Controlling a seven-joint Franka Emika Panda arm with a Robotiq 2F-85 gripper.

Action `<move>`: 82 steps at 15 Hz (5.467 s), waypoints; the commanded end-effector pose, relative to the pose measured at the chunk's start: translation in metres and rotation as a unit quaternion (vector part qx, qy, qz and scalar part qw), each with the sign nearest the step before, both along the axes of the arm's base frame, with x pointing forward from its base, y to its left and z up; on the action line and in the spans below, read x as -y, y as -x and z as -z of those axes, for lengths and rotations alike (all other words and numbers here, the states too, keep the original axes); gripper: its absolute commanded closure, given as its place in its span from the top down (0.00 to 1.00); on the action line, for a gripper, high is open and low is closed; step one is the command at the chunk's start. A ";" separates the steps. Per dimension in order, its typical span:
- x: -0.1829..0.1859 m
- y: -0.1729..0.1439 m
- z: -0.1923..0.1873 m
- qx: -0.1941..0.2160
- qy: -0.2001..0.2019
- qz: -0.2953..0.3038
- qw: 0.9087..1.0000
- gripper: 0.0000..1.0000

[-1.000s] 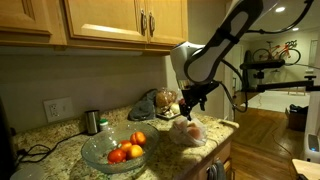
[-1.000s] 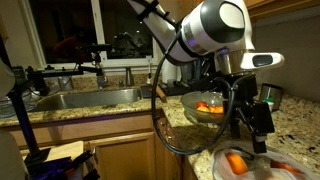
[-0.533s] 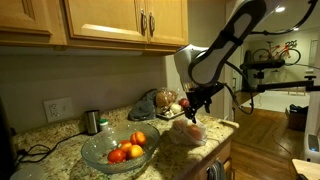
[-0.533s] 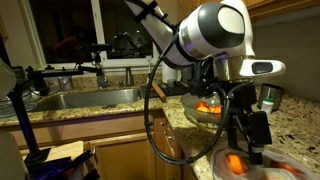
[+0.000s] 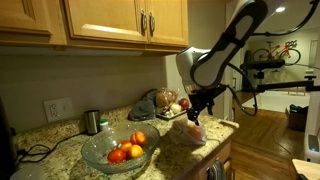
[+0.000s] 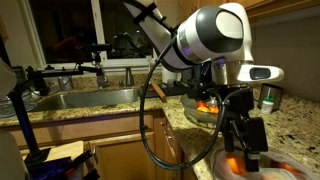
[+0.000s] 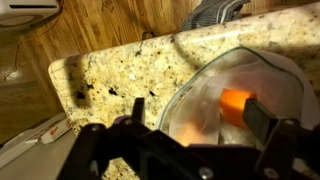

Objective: Take one peach from the plastic and put it in the glass bowl

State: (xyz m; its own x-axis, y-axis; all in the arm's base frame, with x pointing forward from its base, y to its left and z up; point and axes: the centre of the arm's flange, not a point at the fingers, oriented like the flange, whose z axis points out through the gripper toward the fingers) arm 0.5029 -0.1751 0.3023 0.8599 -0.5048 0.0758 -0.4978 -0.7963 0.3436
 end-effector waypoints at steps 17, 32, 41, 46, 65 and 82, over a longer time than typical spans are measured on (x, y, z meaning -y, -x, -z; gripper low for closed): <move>-0.001 -0.003 0.010 0.010 0.025 -0.055 0.998 1.00; -0.006 -0.013 0.021 0.010 0.019 -0.066 0.998 0.39; -0.009 -0.021 0.019 0.014 0.014 -0.077 0.997 0.03; -0.015 -0.030 0.020 0.020 -0.003 -0.105 0.994 0.09; -0.019 -0.041 0.022 0.018 -0.032 -0.121 0.992 0.07; -0.032 -0.048 0.024 0.017 -0.054 -0.142 0.988 0.08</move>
